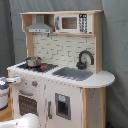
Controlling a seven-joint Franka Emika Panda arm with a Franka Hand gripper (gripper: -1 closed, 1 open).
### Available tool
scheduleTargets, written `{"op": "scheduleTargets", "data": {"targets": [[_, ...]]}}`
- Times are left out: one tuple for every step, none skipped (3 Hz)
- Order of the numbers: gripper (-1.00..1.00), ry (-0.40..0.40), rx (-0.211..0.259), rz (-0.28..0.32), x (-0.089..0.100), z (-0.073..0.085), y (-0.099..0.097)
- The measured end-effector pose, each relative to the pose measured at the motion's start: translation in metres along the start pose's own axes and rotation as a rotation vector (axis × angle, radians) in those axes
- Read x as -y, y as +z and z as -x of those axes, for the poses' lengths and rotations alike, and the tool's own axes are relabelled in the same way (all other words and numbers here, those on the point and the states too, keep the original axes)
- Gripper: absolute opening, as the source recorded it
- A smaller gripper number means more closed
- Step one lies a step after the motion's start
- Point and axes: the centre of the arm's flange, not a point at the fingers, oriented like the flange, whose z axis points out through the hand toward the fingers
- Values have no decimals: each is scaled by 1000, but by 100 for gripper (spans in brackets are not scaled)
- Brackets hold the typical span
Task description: Play with the kitchen
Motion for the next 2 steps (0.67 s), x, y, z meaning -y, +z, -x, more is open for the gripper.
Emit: {"op": "scheduleTargets", "data": {"targets": [[100, 172, -16, -8, 1, -2, 0], [100, 272, -19, -8, 1, -3, -2]]}}
